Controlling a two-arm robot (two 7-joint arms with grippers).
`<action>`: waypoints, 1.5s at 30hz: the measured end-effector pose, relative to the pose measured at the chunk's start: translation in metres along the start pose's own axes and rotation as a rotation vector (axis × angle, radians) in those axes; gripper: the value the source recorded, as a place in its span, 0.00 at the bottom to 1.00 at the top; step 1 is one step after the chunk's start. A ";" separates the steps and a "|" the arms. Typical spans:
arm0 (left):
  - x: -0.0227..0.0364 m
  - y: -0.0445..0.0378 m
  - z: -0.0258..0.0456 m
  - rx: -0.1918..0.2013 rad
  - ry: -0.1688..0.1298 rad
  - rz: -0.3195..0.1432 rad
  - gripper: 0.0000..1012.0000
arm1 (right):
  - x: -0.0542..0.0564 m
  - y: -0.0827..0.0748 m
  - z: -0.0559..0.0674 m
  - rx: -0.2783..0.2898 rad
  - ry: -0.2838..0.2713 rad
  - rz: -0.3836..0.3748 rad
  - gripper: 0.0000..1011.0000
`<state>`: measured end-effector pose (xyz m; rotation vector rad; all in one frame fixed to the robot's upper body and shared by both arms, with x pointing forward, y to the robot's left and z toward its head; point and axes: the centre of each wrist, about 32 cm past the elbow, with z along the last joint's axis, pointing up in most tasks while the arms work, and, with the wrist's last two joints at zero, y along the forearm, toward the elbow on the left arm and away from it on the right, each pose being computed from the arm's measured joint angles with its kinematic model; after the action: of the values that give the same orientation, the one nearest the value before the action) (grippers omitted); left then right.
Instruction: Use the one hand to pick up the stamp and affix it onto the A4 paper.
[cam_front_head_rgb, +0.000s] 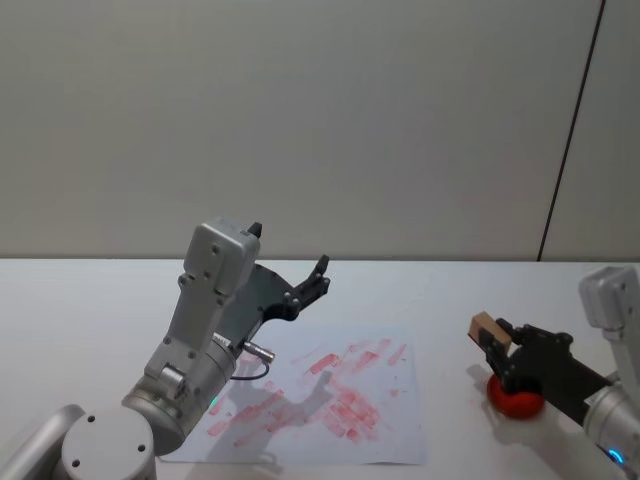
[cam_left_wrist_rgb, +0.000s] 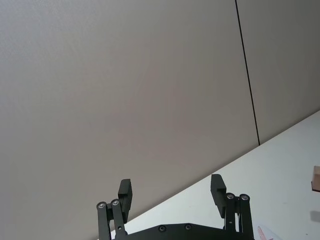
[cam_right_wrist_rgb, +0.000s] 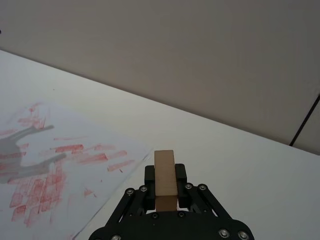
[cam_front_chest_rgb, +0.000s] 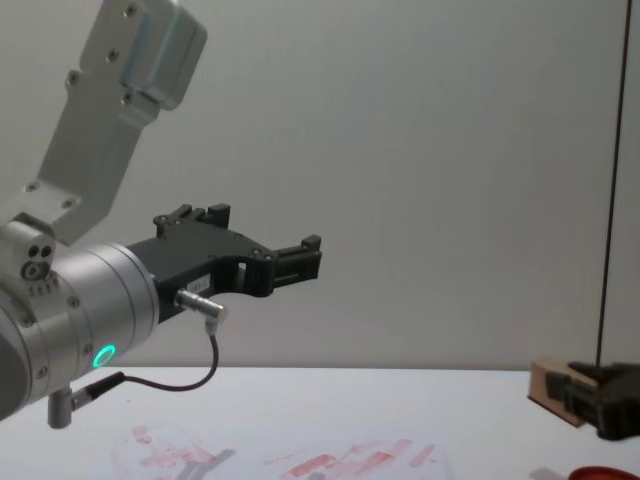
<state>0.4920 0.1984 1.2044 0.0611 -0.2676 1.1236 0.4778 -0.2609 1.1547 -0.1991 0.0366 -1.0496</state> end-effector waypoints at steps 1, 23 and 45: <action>0.0000 0.0000 0.0000 0.000 0.000 0.000 0.99 | 0.000 -0.001 -0.001 -0.003 0.000 -0.002 0.22; 0.0000 0.0000 0.0000 0.000 0.000 0.000 0.99 | 0.009 -0.015 -0.027 -0.090 -0.014 -0.042 0.22; 0.0000 0.0000 0.0000 0.000 0.000 0.000 0.99 | 0.012 -0.019 -0.035 -0.073 0.002 -0.034 0.68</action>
<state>0.4920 0.1984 1.2044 0.0611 -0.2677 1.1237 0.4634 -0.2857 1.1248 -0.2657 0.0741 -1.0836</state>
